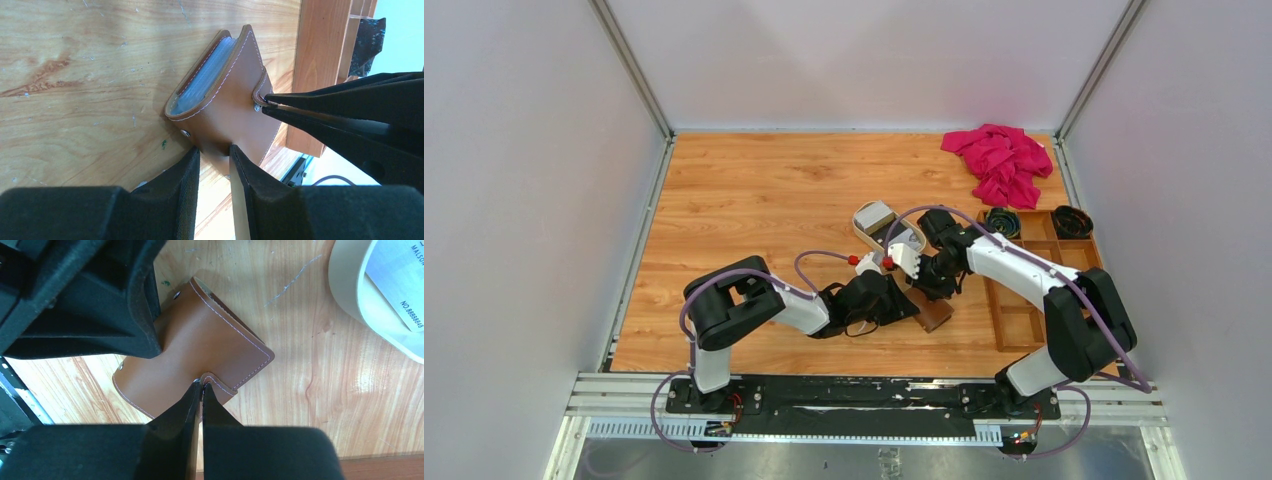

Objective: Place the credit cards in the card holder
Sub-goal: Close the card holder at the center of the board.

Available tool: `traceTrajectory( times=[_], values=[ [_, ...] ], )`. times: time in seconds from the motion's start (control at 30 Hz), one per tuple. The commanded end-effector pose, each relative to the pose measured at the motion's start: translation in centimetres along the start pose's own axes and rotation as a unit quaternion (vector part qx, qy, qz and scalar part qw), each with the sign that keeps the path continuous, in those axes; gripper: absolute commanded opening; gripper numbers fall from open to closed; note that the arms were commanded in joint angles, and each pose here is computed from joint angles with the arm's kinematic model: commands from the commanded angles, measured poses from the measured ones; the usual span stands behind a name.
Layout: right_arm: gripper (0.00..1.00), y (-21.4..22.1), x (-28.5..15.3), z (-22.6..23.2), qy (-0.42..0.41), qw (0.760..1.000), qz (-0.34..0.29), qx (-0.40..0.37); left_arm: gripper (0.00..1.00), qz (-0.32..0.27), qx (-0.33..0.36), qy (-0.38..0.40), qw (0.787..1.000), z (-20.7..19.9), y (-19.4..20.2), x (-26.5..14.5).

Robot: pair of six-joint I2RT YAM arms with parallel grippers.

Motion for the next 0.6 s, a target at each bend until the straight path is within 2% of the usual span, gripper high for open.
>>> traceTrajectory(
  times=[0.0, 0.17, 0.57],
  values=[
    [0.05, 0.73, 1.23, 3.51, -0.108, 0.994, 0.016, 0.012, 0.31, -0.015, 0.026, -0.041, 0.999, 1.76, 0.07, 0.53],
    [0.06, 0.8, 1.27, 4.0, -0.127, 0.992, 0.015, 0.012, 0.31, -0.015, 0.026, -0.04, 0.999, 1.73, 0.11, 0.48],
    [0.19, 0.84, 1.38, 4.37, -0.145, 0.989, 0.011, 0.019, 0.31, -0.016, 0.026, -0.039, 0.999, 1.71, 0.06, 0.23]
  ],
)
Point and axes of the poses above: each gripper's point midway between its finger pads, its own x axis out along the fingers, its own z axis along the line the jaws close on, y = z × x, the point moved 9 cm from there along -x, back along the fingers, and after that the axes turned 10 degrees about -x, right-handed, at the moved point
